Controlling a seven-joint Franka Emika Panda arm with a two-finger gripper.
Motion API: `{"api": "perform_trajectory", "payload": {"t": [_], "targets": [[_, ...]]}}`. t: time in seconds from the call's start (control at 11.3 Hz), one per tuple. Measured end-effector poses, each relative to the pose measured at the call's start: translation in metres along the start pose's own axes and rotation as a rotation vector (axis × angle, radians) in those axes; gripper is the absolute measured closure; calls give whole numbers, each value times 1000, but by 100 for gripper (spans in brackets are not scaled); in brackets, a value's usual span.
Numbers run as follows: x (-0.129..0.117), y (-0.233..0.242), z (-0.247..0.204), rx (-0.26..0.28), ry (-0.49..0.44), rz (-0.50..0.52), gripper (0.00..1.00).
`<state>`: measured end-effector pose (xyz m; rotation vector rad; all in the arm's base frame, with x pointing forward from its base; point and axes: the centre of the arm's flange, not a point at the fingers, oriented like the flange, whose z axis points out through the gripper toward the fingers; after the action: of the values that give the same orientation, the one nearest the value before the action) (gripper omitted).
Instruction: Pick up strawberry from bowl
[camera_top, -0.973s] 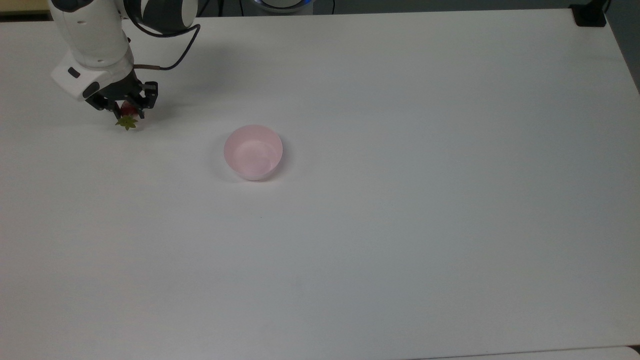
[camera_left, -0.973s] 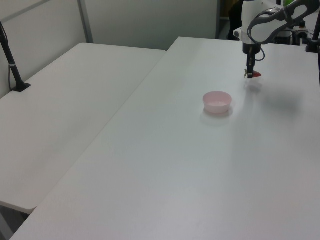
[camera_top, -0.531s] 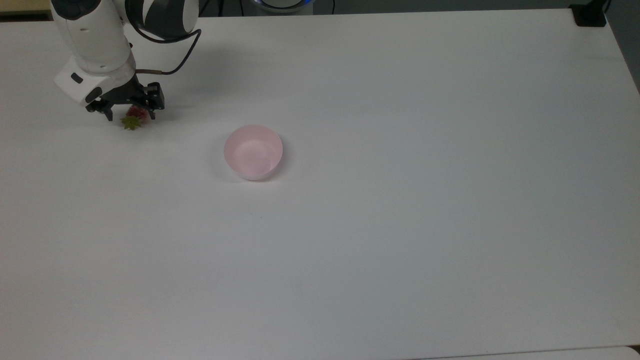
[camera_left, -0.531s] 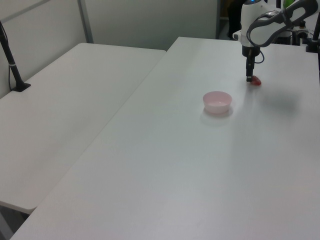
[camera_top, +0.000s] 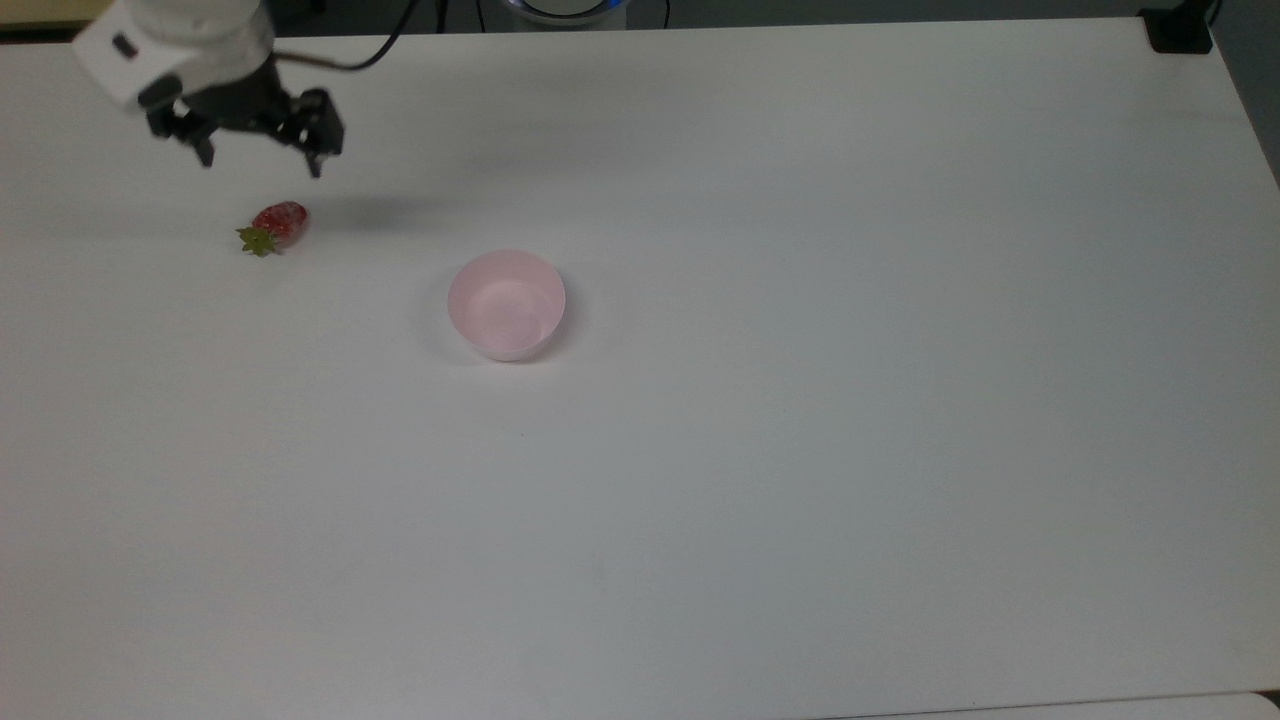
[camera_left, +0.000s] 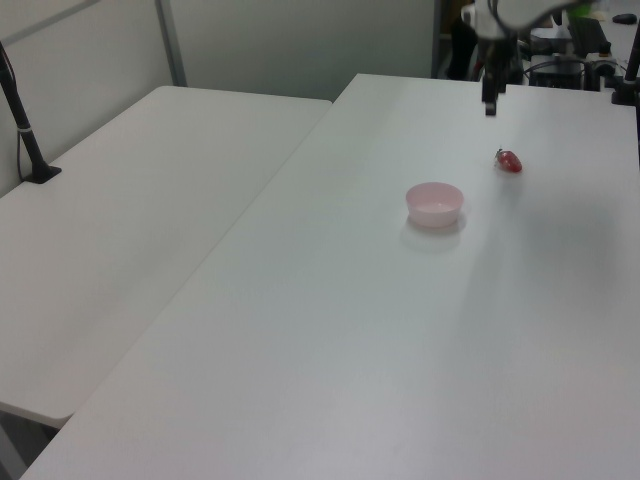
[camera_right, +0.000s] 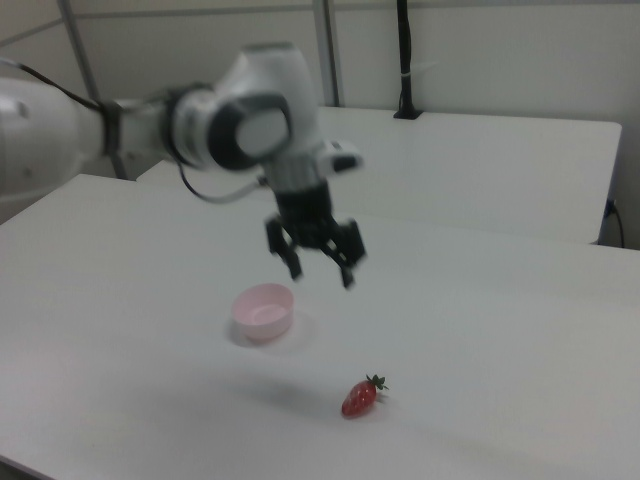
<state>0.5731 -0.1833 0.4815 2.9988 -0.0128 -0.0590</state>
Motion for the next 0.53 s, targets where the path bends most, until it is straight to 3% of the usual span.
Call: {"api": "perform_trajectory", "payload": {"t": [0.27, 0.53], "targets": [[-17, -64, -92, 34, 9, 100, 0], [-32, -129, -133, 77, -22, 157, 0]]}}
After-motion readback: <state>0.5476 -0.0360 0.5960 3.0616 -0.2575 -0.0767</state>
